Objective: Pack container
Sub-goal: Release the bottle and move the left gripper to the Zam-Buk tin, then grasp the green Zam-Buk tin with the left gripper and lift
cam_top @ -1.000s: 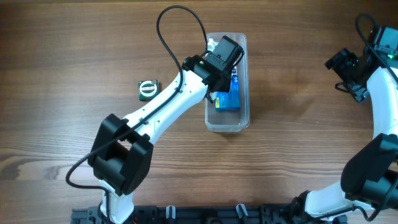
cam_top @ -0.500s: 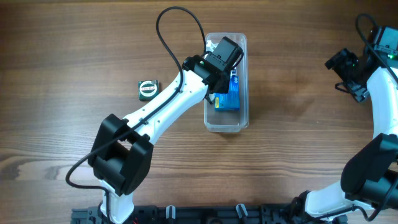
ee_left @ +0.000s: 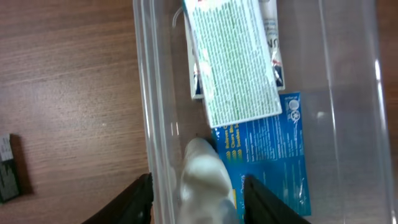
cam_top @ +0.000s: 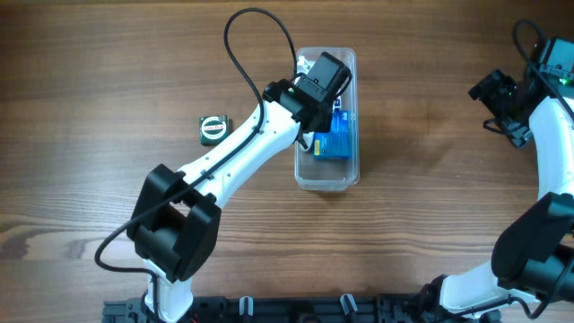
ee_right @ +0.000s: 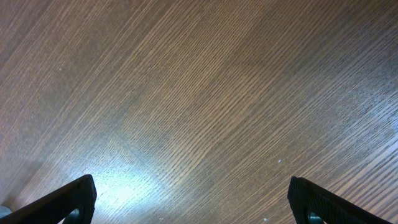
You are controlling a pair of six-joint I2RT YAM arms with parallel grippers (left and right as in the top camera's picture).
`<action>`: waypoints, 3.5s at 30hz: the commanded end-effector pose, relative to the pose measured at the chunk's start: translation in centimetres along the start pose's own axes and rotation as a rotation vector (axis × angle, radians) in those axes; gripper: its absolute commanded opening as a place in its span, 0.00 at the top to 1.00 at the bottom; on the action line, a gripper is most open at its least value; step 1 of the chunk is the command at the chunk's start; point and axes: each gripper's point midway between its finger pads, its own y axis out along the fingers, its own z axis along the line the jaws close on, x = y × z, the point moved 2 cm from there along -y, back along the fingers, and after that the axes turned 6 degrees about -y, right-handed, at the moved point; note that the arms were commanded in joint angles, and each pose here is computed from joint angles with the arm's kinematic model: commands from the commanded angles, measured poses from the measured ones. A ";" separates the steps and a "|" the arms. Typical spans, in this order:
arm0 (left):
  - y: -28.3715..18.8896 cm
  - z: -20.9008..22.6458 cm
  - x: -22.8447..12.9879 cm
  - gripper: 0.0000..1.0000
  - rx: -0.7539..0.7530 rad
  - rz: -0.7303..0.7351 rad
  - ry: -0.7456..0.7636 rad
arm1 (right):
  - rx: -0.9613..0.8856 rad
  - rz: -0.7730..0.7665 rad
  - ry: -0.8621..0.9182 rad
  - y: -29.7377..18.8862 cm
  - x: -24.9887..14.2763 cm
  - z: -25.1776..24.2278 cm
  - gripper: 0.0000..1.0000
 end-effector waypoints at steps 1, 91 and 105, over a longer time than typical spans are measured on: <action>-0.7 -0.3 1.3 0.51 -0.006 -0.054 0.027 | -0.002 0.007 0.005 0.3 0.0 -0.1 0.00; 8.4 22.3 -4.4 0.01 0.143 0.453 -0.243 | -0.002 0.007 0.005 0.3 0.0 -0.1 0.00; 8.7 22.3 -4.2 0.25 0.139 0.435 -0.244 | -0.002 0.007 0.005 0.3 0.0 -0.1 0.00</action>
